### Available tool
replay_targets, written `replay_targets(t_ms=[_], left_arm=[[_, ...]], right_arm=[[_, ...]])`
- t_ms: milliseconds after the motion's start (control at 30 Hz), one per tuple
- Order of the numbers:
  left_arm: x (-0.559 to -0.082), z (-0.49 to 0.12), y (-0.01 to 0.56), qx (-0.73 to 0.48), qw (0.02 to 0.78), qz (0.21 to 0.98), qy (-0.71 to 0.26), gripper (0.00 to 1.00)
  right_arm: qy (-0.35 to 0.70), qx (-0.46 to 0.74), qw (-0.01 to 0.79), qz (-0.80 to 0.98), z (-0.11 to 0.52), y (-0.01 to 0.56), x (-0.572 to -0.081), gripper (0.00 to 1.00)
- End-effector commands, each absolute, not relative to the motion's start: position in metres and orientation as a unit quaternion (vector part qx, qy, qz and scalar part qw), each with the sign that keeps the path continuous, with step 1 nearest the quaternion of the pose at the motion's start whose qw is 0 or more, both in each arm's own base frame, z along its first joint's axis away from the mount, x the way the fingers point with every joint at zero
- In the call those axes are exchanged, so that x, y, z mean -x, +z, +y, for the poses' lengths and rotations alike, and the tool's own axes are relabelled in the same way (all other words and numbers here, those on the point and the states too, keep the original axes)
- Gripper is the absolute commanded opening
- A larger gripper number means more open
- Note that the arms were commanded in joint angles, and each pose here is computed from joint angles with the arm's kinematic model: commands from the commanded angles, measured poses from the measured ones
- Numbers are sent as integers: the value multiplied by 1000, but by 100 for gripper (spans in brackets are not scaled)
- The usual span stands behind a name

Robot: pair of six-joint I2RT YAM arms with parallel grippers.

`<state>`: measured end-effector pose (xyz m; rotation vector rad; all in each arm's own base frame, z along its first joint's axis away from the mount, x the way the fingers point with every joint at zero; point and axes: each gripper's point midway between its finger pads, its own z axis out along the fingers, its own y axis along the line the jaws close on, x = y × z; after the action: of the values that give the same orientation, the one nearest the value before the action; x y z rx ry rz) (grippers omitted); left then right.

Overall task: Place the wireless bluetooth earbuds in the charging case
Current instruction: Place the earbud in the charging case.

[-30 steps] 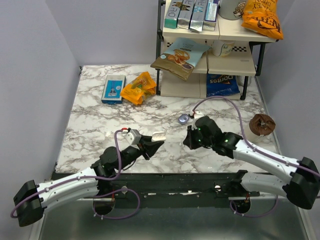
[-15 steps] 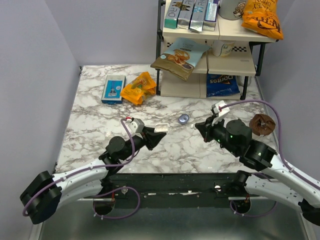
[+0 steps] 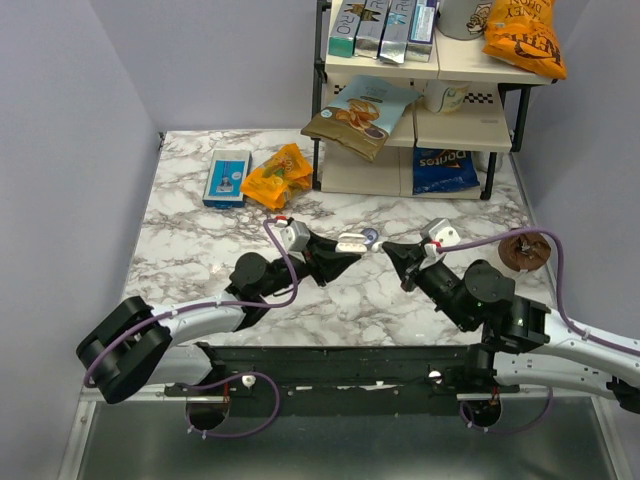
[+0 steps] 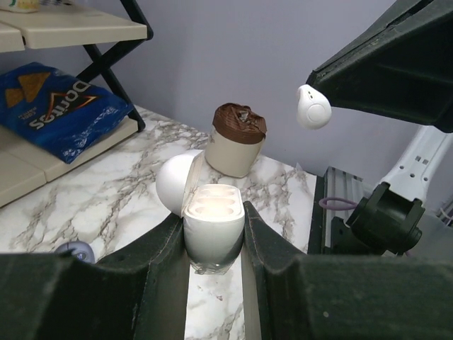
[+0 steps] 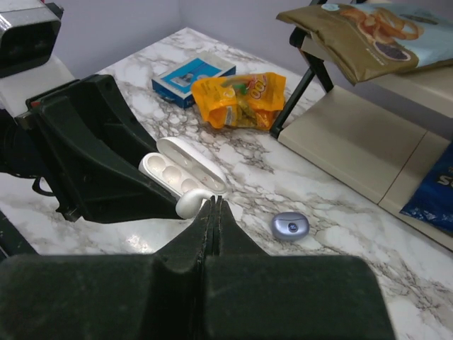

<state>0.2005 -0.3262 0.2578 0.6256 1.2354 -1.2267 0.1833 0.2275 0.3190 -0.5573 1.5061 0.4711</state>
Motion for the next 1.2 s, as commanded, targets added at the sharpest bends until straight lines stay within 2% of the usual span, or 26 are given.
replay_targets(t_ms=[0, 600, 1167], left_arm=[[-192, -330, 294, -282, 627, 466, -557, 0], [-173, -324, 300, -320, 662, 383, -559, 0], [-171, -322, 329, -322, 688, 342, -554, 0]], right_arm=[[190, 200, 716, 641, 214, 338, -192, 1], [202, 246, 740, 593, 241, 343, -174, 1], [103, 247, 747, 608, 239, 326, -185, 1]])
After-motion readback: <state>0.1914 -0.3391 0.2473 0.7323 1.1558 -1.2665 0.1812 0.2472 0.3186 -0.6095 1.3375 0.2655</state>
